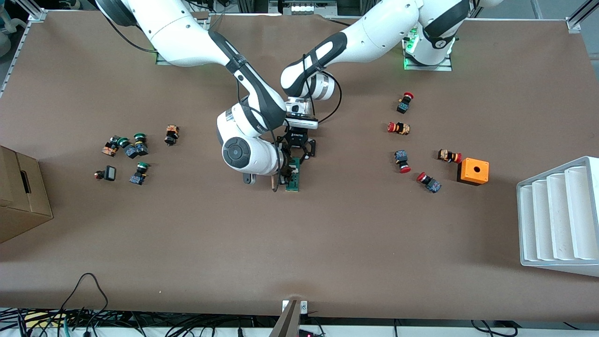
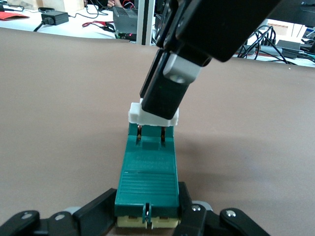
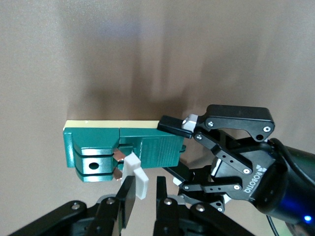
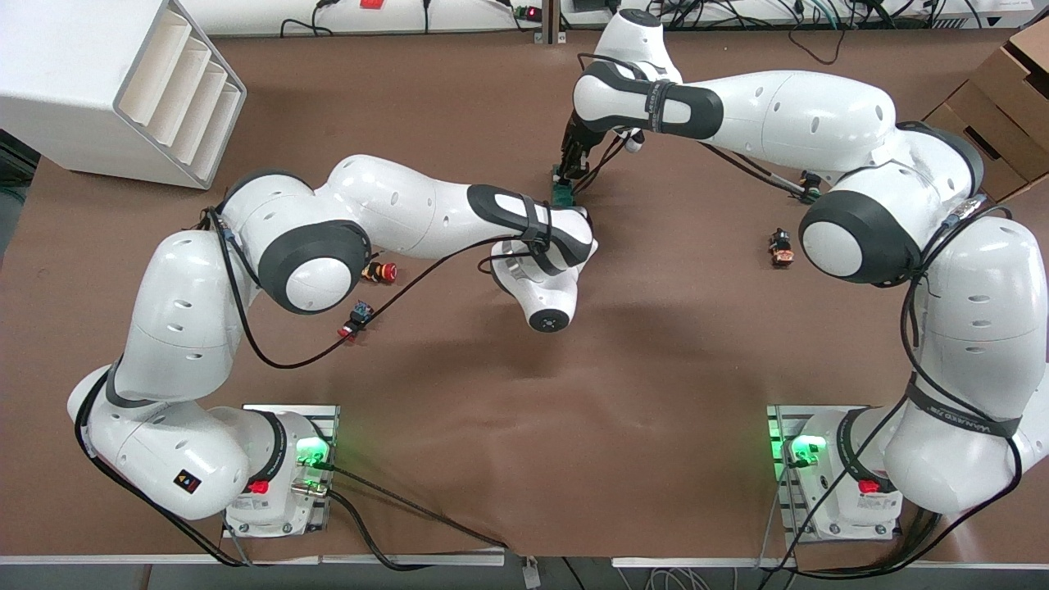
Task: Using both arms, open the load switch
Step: 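Press the handle fully down and open the right gripper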
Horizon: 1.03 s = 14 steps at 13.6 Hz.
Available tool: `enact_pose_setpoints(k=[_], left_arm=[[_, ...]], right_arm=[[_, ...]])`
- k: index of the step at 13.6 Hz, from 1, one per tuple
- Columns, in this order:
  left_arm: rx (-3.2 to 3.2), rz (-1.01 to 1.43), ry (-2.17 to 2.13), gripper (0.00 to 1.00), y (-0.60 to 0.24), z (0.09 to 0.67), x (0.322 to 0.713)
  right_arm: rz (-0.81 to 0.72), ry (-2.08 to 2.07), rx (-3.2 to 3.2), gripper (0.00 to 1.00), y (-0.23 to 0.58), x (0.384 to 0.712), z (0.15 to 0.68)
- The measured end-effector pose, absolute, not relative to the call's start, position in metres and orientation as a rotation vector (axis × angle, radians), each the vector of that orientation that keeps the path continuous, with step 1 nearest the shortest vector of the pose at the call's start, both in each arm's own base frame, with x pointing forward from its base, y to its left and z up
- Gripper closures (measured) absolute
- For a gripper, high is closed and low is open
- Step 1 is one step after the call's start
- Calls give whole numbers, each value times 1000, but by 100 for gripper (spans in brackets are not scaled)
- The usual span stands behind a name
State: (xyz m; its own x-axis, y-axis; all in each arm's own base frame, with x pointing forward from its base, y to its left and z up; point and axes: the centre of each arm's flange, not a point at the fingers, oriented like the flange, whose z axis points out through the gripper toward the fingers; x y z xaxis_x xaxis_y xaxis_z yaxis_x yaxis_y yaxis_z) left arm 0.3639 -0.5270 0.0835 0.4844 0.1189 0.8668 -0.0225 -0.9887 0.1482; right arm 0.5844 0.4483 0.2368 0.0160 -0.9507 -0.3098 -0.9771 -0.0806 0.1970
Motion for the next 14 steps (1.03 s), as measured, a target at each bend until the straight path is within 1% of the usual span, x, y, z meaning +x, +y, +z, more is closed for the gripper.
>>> enact_pose_setpoints(k=[6, 8, 13, 14], left_arm=[[2584, 1526, 85, 47, -527, 84, 364], [2584, 1526, 85, 47, -527, 84, 364], [2584, 1526, 85, 47, -527, 84, 364], [2584, 1526, 85, 47, -527, 84, 364]], right_arm=[[566, 2058, -2207, 74, 458, 574, 233], [565, 2057, -2208, 76, 458, 574, 232], [562, 2060, -2222, 75, 457, 571, 228], [560, 2061, -2228, 77, 457, 569, 226]])
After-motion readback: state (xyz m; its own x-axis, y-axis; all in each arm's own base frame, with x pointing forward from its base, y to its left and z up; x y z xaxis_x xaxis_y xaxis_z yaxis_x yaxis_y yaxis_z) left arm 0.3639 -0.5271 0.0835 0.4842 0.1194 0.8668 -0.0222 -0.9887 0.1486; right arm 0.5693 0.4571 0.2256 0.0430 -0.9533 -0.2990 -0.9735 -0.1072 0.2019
